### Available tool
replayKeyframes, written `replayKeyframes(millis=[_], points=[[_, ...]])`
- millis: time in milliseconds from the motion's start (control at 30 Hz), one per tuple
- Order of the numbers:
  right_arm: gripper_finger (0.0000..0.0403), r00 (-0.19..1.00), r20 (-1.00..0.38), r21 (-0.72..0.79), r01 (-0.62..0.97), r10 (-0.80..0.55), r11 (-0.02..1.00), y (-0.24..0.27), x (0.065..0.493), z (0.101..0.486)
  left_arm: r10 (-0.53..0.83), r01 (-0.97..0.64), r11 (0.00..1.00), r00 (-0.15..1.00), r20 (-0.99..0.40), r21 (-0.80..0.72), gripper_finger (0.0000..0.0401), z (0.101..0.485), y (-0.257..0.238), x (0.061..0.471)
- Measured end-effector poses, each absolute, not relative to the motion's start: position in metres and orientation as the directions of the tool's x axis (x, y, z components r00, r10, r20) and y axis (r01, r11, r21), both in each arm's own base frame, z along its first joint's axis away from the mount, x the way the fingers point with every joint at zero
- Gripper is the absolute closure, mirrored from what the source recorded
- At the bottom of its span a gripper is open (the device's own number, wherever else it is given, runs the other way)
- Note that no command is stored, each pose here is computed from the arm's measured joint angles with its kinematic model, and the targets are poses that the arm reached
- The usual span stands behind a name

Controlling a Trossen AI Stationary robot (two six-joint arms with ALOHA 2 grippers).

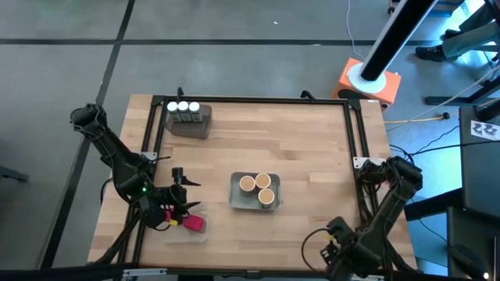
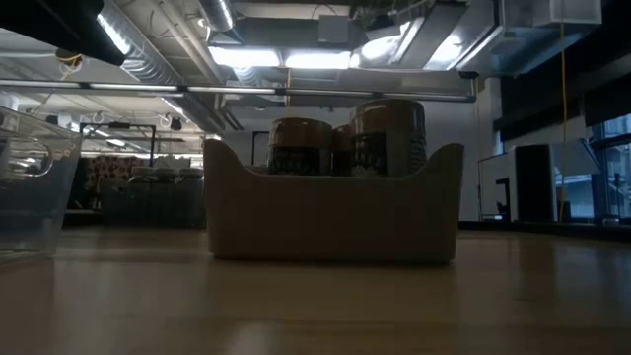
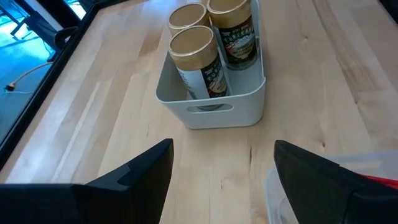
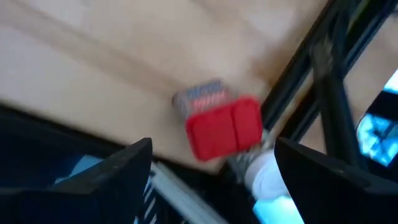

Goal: Sort spices by type
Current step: Put the red seasoning can into the white bin

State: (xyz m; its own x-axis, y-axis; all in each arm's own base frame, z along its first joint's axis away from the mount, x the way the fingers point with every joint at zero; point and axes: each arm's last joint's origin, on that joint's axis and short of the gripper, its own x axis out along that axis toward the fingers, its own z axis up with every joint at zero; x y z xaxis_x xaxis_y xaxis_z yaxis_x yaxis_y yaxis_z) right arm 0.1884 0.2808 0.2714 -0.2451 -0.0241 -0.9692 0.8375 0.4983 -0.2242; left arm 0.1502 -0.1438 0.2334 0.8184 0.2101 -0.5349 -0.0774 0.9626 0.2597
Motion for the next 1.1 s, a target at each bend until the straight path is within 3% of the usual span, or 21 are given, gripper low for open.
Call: replayKeyframes(millis=[133, 333, 767, 933, 1100], points=[[0.0065, -0.221, -0.974, -0.169, 0.84, 0.041, 0.516, 0.287, 0.192, 0.27, 0.21, -0.078, 0.963, 0.819, -0.535, 0.259, 0.0139, 0.233, -0.144, 0.15], [0.0092, -0.293, -0.954, -0.215, 0.816, 0.063, 0.536, 0.286, 0.19, 0.266, 0.21, -0.073, 0.961, 0.818, -0.535, 0.265, 0.0139, 0.233, -0.144, 0.15], [0.0322, -0.373, -0.925, -0.243, 0.728, 0.073, 0.641, 0.284, 0.186, 0.243, 0.21, -0.077, 0.962, 0.818, -0.535, 0.261, 0.0139, 0.233, -0.144, 0.15], [0.0376, -0.376, -0.923, -0.236, 0.712, 0.076, 0.662, 0.283, 0.185, 0.235, 0.21, -0.077, 0.962, 0.818, -0.535, 0.261, 0.0139, 0.233, -0.144, 0.15], [0.0399, -0.405, -0.912, -0.264, 0.694, 0.061, 0.67, 0.28, 0.182, 0.225, 0.21, -0.077, 0.962, 0.818, -0.535, 0.26, 0.0139, 0.233, -0.144, 0.15]])
